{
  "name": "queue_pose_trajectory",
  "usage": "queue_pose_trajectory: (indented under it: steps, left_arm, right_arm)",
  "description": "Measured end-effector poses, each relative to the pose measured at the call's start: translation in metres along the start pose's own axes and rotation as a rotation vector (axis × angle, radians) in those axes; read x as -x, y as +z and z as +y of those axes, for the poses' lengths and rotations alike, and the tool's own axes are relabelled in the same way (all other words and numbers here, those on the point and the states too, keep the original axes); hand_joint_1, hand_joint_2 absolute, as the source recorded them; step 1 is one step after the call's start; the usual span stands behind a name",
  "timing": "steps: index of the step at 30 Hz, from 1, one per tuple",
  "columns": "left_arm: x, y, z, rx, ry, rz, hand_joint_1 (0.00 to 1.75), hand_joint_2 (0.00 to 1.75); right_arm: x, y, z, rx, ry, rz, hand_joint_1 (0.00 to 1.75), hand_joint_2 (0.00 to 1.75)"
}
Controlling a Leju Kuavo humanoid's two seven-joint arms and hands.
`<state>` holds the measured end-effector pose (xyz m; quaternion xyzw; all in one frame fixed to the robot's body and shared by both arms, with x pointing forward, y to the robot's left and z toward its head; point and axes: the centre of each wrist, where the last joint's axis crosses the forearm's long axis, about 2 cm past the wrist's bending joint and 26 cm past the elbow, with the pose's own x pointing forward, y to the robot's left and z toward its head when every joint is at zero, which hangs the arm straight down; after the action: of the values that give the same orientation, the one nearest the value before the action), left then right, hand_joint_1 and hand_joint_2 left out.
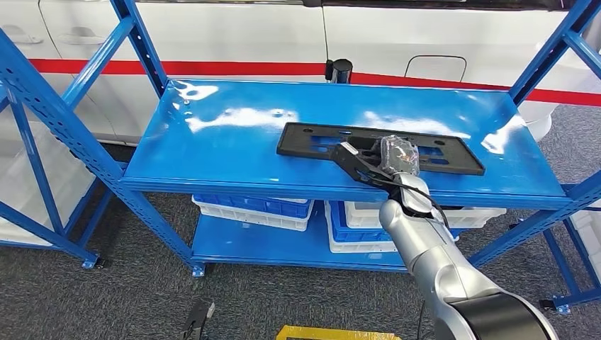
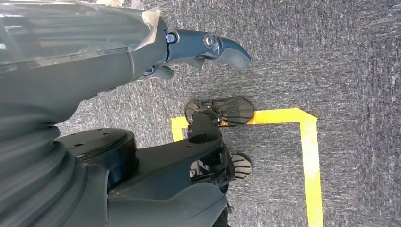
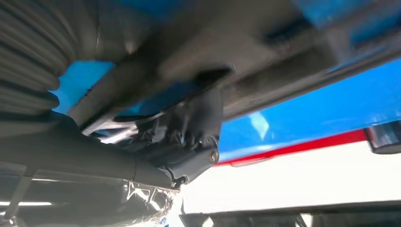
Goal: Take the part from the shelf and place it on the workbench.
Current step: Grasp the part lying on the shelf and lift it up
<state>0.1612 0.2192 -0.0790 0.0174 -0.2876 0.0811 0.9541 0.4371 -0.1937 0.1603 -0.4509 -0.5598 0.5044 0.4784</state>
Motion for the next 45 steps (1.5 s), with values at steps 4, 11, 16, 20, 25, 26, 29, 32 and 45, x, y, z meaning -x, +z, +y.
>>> queue_pose_trajectory:
  steps: [4, 11, 16, 20, 25, 26, 29, 32, 45]
  left_arm:
    - [0.0, 0.0, 0.0, 0.0, -0.001, 0.0, 0.0, 1.75]
    - [0.0, 0.0, 0.0, 0.001, -0.004, -0.001, 0.0, 1.75]
    - [-0.001, 0.0, 0.0, 0.001, -0.004, -0.002, 0.0, 1.75]
    - [-0.001, 0.0, 0.0, 0.017, -0.003, -0.013, 0.0, 1.75]
    - [-0.001, 0.0, -0.001, 0.033, -0.002, -0.027, 0.0, 1.75]
    - [-0.001, 0.0, -0.001, 0.033, -0.003, -0.027, 0.0, 1.75]
    - [-0.001, 0.0, 0.0, 0.026, -0.01, -0.023, 0.0, 1.75]
    - [-0.001, 0.0, 0.0, 0.01, -0.018, -0.023, 0.0, 1.75]
    - [-0.001, 0.0, 0.001, -0.01, -0.024, -0.038, 0.0, 1.75]
  right_arm:
    - [-0.001, 0.0, 0.0, 0.012, -0.002, -0.006, 1.75, 1.75]
    - [-0.001, 0.0, 0.0, 0.024, 0.0, -0.021, 1.75, 1.75]
    - [-0.001, 0.0, 0.0, 0.025, -0.002, -0.019, 1.75, 1.75]
    - [0.0, 0.0, -0.001, 0.027, -0.007, -0.017, 1.75, 1.75]
    - [0.0, 0.0, -0.001, 0.035, -0.005, -0.017, 1.75, 1.75]
    - [0.0, 0.0, -0.001, 0.045, -0.002, -0.018, 1.75, 1.75]
    - [-0.001, 0.0, -0.003, 0.118, 0.006, -0.036, 1.75, 1.75]
    - [-0.004, -0.001, -0.008, 0.223, 0.01, -0.074, 1.75, 1.75]
    - [-0.035, -0.016, -0.058, 0.486, 0.022, -0.246, 1.75, 1.75]
